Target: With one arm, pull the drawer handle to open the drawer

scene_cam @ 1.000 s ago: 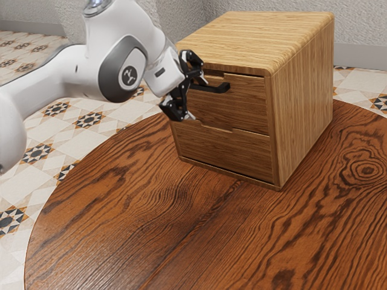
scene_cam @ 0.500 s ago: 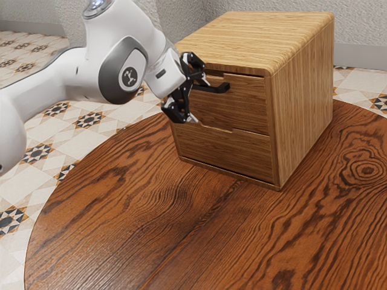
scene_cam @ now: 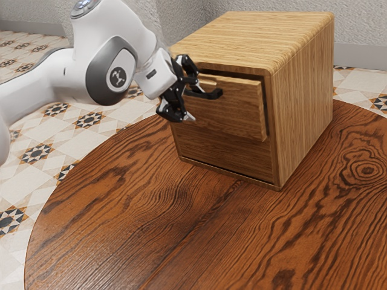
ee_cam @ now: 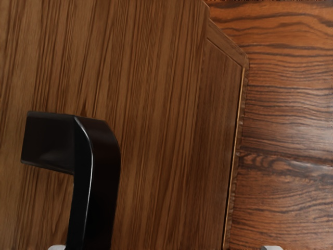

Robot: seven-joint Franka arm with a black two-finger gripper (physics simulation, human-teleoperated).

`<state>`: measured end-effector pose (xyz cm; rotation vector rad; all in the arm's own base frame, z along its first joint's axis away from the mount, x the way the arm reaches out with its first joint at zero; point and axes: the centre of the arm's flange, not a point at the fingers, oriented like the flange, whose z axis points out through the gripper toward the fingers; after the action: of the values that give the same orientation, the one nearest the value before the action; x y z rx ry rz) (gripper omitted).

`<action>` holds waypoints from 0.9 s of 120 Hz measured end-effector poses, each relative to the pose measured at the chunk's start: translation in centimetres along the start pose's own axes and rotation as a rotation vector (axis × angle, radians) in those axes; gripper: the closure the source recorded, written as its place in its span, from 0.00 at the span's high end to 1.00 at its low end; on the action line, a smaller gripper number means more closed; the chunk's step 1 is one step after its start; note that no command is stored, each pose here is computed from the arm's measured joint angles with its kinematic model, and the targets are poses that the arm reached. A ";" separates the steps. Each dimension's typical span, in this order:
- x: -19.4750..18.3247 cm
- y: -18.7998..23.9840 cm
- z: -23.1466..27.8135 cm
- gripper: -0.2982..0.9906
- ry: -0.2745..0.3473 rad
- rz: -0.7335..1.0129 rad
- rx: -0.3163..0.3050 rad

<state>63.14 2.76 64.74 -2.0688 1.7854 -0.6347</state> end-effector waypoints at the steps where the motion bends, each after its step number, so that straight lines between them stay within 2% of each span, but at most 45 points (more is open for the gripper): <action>1: 0.0 0.1 0.0 0.57 0.000 0.000 -0.001; 73: -2.5 6.5 -4.9 0.59 0.038 -0.030 -0.029; 108: -2.4 9.9 -6.5 0.61 0.065 -0.023 -0.043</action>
<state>51.07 3.81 64.75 -2.1231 1.8280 -0.6831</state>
